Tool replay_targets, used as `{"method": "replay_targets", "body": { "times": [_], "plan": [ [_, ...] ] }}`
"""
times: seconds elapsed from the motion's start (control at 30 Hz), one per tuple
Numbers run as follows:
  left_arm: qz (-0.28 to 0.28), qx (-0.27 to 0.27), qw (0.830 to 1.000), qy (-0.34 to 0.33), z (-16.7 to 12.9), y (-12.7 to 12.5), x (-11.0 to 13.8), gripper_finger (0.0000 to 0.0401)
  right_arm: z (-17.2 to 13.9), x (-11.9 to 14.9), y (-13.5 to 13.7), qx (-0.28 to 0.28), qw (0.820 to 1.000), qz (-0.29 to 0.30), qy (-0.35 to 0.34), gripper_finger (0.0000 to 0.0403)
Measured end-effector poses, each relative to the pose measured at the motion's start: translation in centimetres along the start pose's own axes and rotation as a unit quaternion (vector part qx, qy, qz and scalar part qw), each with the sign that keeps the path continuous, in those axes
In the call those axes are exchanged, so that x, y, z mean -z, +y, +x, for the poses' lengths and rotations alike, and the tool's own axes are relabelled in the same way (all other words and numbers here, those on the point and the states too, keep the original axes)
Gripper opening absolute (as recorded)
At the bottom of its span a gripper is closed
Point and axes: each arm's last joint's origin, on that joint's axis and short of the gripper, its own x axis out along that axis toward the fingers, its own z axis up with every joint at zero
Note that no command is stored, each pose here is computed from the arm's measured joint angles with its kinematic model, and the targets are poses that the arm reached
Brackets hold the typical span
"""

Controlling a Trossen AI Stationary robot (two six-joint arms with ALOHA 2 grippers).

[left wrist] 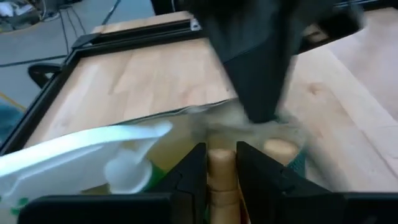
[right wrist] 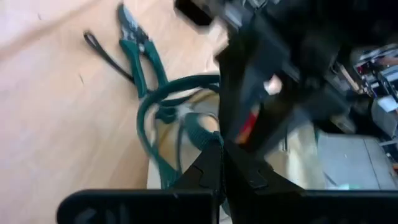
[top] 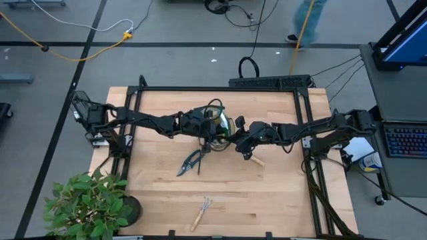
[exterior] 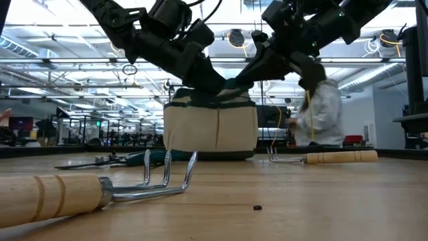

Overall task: Pick & Place Garden tools in Gardening bag
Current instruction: Adjust the trowels on the gardening bag

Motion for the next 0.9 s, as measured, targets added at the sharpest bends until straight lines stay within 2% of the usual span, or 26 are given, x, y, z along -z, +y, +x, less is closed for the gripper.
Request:
{"method": "replay_targets", "body": {
  "times": [0.13,0.27,0.53,0.77,0.9],
  "plan": [
    [-0.012,-0.011,1.000,-0.010,-0.3,0.7,-0.2,0.0085,-0.1,0.0,0.4,-0.012,1.000,0.015,0.009,0.0000],
    [-0.016,-0.016,1.000,-0.003,-0.4,1.3,0.1,0.0085,-0.1,-0.3,0.7,-0.016,1.000,0.004,0.004,0.0000],
    [-0.017,-0.013,1.000,0.002,-0.5,1.0,0.0,0.0085,-0.1,-0.1,0.5,-0.012,1.000,0.008,0.006,0.0003],
    [-0.003,-0.016,1.000,-0.013,-2.6,0.8,-1.8,0.0089,-0.1,-0.2,0.5,-0.012,0.999,0.032,0.004,0.0037],
    [0.000,-0.009,1.000,-0.003,-4.1,0.4,-2.5,0.0119,-0.1,-0.2,0.5,-0.011,0.998,0.059,0.004,0.0060]
  ]
}}
